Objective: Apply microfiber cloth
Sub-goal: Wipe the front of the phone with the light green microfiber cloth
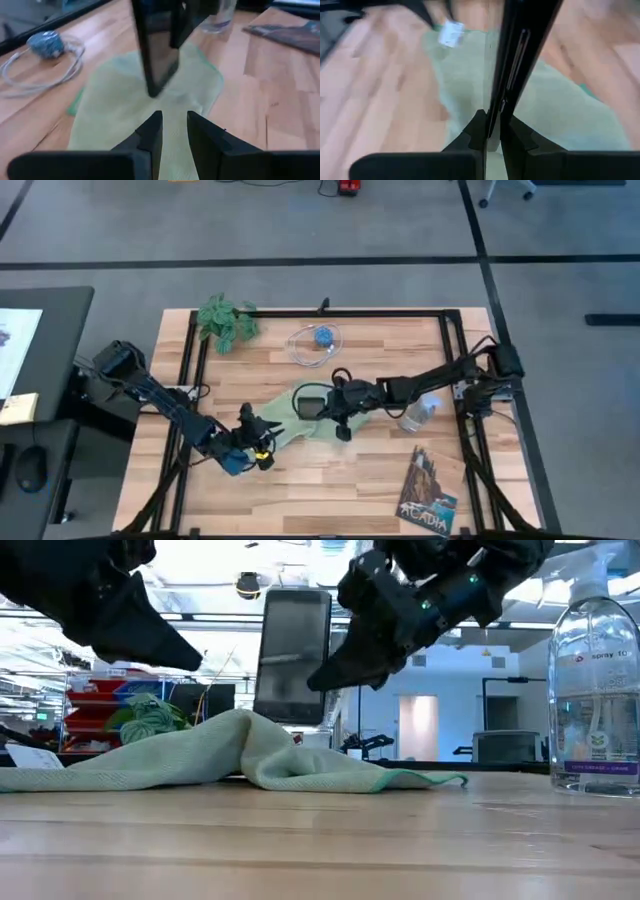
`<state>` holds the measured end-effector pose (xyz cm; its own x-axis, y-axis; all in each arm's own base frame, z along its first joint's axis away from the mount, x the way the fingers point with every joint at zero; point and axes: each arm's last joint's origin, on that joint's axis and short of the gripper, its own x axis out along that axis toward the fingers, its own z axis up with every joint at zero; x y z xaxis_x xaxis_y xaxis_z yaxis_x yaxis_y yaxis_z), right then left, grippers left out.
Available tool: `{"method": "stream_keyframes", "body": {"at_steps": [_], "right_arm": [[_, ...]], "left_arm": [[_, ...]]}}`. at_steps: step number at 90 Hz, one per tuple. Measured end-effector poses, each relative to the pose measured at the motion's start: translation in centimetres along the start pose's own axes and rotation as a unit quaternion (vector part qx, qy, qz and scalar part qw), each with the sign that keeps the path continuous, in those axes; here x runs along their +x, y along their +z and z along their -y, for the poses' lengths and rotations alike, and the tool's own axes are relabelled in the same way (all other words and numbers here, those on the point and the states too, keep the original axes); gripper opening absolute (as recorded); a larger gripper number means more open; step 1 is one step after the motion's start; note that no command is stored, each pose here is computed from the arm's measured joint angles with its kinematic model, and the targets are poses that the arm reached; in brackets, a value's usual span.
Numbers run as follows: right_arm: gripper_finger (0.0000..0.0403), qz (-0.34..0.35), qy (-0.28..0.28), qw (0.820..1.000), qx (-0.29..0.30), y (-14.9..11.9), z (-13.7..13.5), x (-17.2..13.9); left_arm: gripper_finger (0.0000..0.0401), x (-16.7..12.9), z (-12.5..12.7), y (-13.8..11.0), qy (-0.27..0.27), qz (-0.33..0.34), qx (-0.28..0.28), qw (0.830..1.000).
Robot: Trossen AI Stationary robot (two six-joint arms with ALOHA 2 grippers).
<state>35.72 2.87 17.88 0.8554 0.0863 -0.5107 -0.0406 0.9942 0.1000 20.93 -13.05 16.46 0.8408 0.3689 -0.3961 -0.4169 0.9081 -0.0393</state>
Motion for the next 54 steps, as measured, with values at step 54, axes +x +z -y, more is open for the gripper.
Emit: {"method": "stream_keyframes", "body": {"at_steps": [54], "right_arm": [[0.0017, 0.036, 0.036, 0.999, 0.006, 0.8, -0.2, -0.1]], "left_arm": [[0.0196, 3.9, -2.7, 0.4, -0.115, 0.080, 0.006, 0.990]]}}
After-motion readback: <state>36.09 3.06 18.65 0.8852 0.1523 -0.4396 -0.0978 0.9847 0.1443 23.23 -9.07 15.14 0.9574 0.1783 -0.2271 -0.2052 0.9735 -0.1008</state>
